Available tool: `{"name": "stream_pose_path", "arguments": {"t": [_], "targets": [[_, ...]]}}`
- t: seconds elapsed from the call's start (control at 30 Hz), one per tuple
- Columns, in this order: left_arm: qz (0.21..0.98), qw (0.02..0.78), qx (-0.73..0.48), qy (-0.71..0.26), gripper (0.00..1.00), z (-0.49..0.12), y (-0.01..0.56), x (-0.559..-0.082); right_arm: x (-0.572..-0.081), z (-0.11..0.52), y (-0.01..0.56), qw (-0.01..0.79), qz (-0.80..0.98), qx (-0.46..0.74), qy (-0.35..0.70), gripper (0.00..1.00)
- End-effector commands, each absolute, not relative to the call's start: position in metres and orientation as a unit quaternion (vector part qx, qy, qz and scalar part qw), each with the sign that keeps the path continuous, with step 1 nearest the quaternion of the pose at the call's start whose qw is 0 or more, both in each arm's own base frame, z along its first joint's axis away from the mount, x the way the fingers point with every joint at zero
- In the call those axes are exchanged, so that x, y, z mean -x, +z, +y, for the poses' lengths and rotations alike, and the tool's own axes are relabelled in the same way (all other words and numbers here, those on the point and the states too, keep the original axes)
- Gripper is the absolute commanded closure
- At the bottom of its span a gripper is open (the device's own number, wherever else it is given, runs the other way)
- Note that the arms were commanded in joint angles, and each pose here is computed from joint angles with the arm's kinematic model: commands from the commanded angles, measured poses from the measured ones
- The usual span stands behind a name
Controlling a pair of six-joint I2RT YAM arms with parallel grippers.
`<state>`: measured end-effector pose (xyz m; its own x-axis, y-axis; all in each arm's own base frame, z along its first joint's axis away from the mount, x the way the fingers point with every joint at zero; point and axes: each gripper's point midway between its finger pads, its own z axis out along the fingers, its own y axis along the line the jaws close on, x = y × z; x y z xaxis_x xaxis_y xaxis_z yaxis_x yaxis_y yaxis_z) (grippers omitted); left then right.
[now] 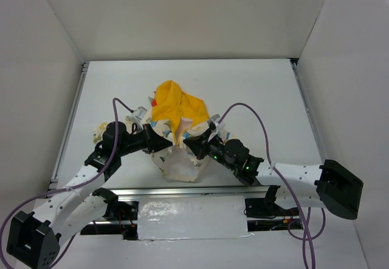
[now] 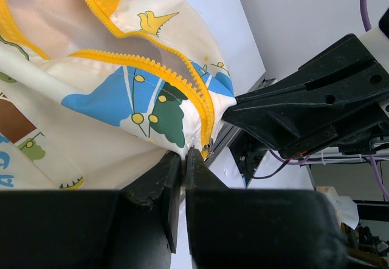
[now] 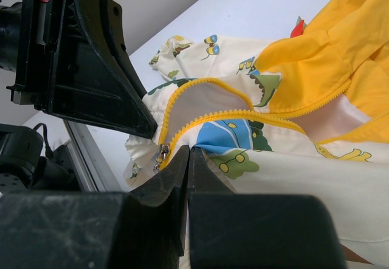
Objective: Zip up the jacket
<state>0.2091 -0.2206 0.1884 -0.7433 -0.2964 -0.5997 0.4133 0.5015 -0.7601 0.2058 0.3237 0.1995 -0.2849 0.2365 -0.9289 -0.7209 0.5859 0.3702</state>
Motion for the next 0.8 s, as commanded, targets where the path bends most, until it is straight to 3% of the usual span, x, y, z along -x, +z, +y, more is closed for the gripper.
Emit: {"name": "stream_pose_path", "arguments": {"t": [0.0, 0.77], "targets": [[0.776, 0.370, -0.049, -0.508, 1.00, -0.224, 0.198, -0.210, -0.207, 0.328, 0.244, 0.604, 0.639, 0.167, 0.446, 1.00], [0.775, 0.400, -0.033, -0.487, 1.00, -0.216, 0.213, -0.217, -0.200, 0.331, 0.230, 0.586, 0.645, 0.180, 0.455, 1.00]]}}
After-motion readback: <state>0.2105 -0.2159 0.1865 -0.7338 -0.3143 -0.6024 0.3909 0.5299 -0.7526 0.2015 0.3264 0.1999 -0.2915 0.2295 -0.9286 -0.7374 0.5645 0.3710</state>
